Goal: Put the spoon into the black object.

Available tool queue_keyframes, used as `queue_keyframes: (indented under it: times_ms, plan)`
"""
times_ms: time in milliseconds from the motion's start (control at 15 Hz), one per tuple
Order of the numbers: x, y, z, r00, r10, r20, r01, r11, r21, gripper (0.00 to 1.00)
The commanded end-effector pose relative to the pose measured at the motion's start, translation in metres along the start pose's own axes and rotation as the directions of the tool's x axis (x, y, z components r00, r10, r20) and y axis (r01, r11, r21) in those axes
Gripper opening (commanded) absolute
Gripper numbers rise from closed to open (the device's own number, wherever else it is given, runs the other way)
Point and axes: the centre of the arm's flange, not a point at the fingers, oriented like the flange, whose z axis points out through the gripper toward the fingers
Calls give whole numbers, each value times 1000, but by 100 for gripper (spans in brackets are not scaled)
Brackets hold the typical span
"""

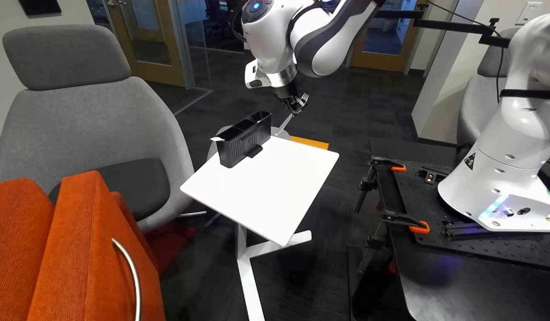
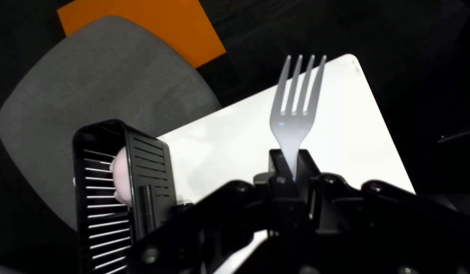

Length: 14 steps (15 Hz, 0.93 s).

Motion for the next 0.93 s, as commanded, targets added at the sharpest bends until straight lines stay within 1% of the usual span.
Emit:
queue_keyframes:
  times_ms: [0, 133, 267, 400, 533, 600, 667, 733, 867]
  plan:
    - [-10, 12, -21, 986, -116, 120, 130, 984, -119, 3]
    - [-6, 21, -19, 964, -185, 192, 218, 961, -171, 3]
    - [-3, 28, -17, 934, -239, 266, 300, 929, -217, 3]
    - [-1, 32, -13, 895, -300, 331, 391, 884, -256, 3]
    - [4, 33, -8, 849, -350, 397, 478, 829, -291, 3]
    - [4, 32, -7, 828, -346, 441, 504, 804, -316, 3]
    - [2, 25, -9, 862, -341, 375, 458, 840, -290, 11]
    - [4, 26, -7, 845, -355, 399, 486, 821, -299, 11]
    - [5, 27, -5, 835, -364, 413, 503, 809, -303, 11]
